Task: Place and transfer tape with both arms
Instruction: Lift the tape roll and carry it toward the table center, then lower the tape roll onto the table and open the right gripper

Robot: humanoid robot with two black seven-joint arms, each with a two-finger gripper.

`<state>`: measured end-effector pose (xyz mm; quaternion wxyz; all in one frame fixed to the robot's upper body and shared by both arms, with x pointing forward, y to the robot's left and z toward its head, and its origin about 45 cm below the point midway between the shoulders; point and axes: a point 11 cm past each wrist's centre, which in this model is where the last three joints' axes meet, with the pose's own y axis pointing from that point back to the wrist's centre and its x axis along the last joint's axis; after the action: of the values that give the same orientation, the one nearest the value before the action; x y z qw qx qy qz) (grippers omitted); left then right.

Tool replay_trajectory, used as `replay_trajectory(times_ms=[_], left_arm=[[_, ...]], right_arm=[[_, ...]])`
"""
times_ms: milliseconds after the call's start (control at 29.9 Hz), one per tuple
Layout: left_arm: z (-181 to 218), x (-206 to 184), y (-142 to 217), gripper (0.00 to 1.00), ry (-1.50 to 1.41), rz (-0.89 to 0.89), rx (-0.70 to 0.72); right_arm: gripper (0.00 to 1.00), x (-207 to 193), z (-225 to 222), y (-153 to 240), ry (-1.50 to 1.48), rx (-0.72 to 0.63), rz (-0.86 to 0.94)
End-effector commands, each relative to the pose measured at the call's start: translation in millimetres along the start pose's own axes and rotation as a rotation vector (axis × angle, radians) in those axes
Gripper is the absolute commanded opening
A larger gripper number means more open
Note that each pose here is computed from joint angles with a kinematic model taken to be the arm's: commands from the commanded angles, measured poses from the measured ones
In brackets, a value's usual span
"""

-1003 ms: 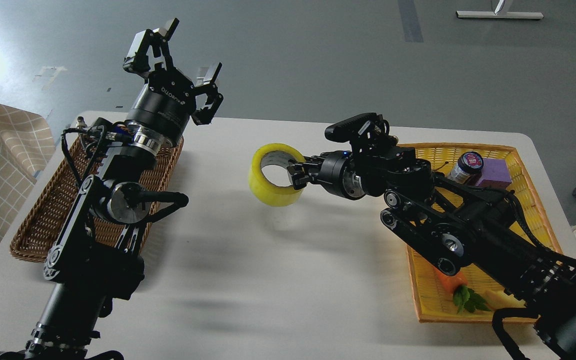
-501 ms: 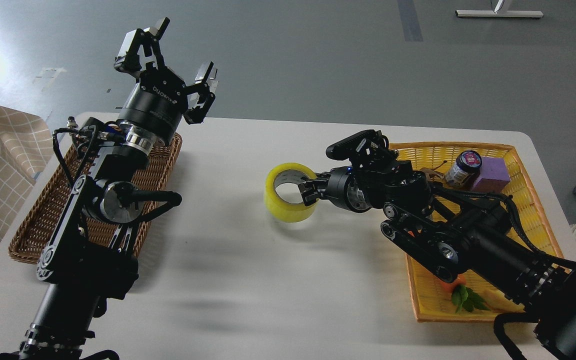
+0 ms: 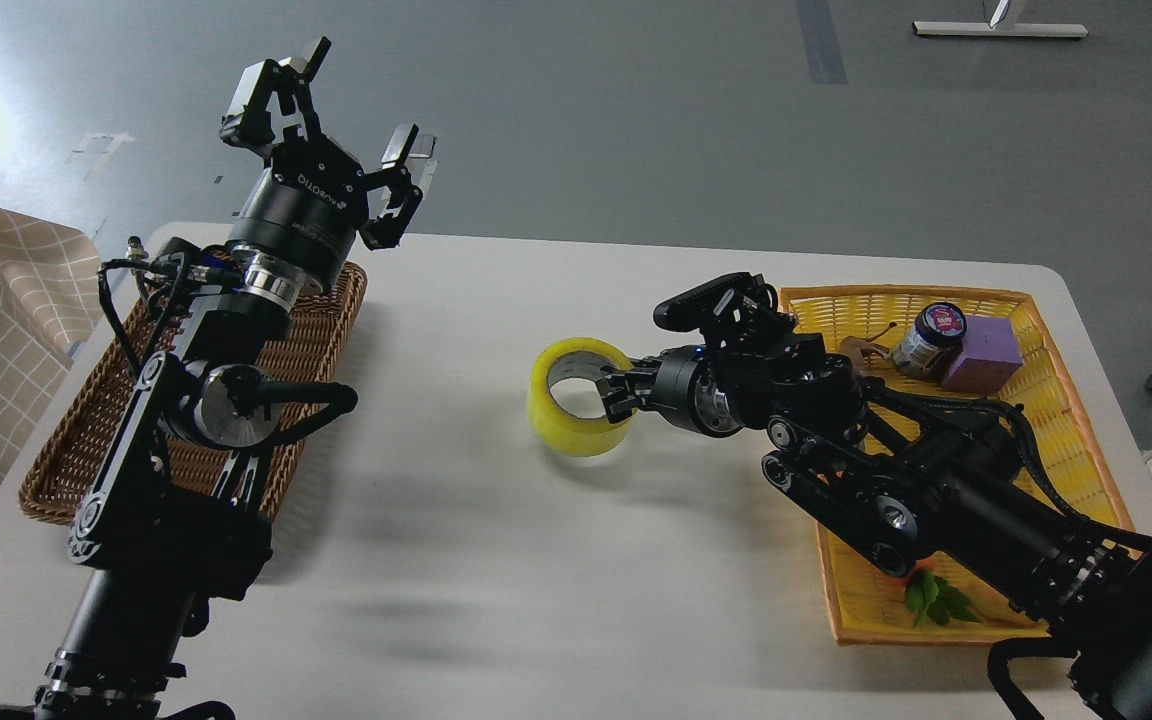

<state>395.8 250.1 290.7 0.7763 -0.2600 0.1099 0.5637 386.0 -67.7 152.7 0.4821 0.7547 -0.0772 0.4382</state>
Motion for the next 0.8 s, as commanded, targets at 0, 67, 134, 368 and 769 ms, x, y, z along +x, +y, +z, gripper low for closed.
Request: replay_trajectory(times_ms=[0,67,134,368,769], left_arm=[[0.9,1.0,0.2,0.98,-0.003,0.002,-0.001],[2.1,2.7,0.8,0.98,-0.003,0.007,-0.004],[2.4,3.6,1.4,0.98,-0.003,0.009,-0.006],[1.2,2.3,1.1,0.98,0.004,0.008,-0.006],[7.4,2.2,1.7,0.98,0.005,0.01,-0.069]], right_arm=[[0.29,1.2,0.5,0.6,-0.016,0.009,0.006],[0.34,-0.1,2.6,0.1,-0.02,0.004,0.002],[0.46,-0.1,2.4,0.1,-0.02,0.006,0.002],[0.69,4.7,6.1,1.2,-0.033,-0.001,0.013],[0.85,87.2,20.3,28.9,-0.174,0.027,0.248]])
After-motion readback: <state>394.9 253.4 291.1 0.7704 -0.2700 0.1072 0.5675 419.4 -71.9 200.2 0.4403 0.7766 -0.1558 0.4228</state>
